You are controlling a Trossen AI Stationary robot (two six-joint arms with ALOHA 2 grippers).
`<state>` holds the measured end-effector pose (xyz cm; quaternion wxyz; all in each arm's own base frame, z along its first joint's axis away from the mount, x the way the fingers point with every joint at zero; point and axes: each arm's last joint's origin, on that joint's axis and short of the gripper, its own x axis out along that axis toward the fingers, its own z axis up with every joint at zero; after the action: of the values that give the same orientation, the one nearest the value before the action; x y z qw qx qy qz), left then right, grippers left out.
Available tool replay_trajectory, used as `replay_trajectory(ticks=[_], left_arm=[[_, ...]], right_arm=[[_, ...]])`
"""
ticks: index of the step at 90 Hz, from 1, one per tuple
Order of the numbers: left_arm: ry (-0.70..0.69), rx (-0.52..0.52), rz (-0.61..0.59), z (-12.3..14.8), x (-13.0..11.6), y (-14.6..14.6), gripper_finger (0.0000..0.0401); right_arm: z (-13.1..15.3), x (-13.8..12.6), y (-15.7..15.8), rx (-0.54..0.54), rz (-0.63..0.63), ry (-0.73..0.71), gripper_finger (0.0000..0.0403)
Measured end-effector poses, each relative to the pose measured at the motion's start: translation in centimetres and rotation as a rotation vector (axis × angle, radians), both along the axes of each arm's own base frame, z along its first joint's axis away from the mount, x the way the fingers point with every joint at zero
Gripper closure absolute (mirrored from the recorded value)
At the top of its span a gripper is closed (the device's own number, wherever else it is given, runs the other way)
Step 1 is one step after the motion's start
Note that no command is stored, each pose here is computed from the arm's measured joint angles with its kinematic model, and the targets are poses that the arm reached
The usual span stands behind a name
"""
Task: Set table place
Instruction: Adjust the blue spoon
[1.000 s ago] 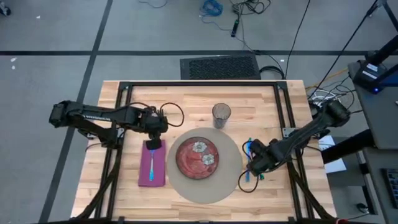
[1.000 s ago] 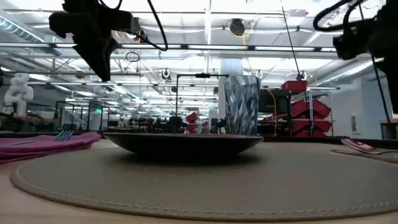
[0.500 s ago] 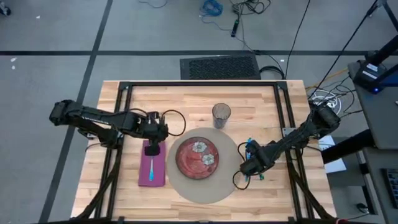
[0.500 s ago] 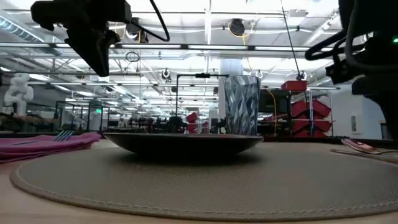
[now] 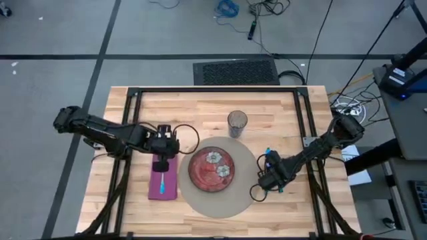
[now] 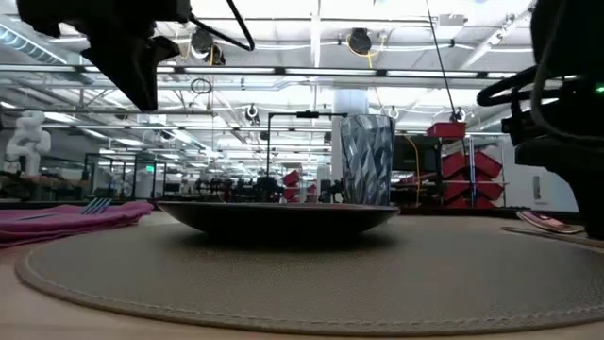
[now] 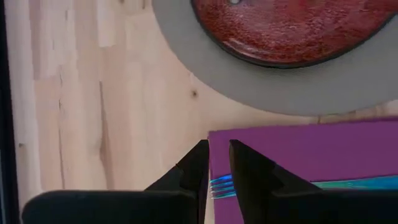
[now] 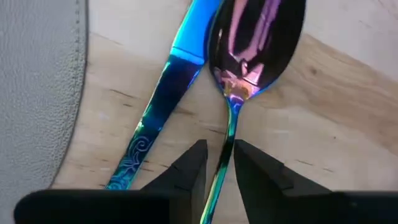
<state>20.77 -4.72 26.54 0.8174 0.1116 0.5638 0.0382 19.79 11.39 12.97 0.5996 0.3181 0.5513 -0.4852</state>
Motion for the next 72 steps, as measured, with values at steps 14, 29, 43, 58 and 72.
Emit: replay_trajectory(ticks=[14,29,43,58,72], left_arm=[[-0.005,-0.011,-0.017,0.0,-0.2,-0.9,0.0351],[-0.013,-0.019,-0.034,0.0,-0.5,-2.0,0.0351],[-0.024,-0.01,-0.06,0.0,-0.7,-2.6,0.0351],[-0.05,-0.002,-0.069,0.1,-0.6,-2.9,0.0351],[-0.051,0.0,-0.072,0.1,-0.6,-3.0,0.0351]], right_arm=[[0.0,-0.2,0.1,-0.021,-0.049,-0.017,0.033],[0.0,-0.2,0.1,-0.021,-0.076,-0.015,0.0339],[0.0,-0.3,0.1,-0.03,-0.105,-0.012,0.0365],[0.0,-0.5,-0.1,-0.058,-0.136,-0.008,0.0391],[-0.1,-0.6,-0.2,-0.077,-0.162,-0.016,0.0396]])
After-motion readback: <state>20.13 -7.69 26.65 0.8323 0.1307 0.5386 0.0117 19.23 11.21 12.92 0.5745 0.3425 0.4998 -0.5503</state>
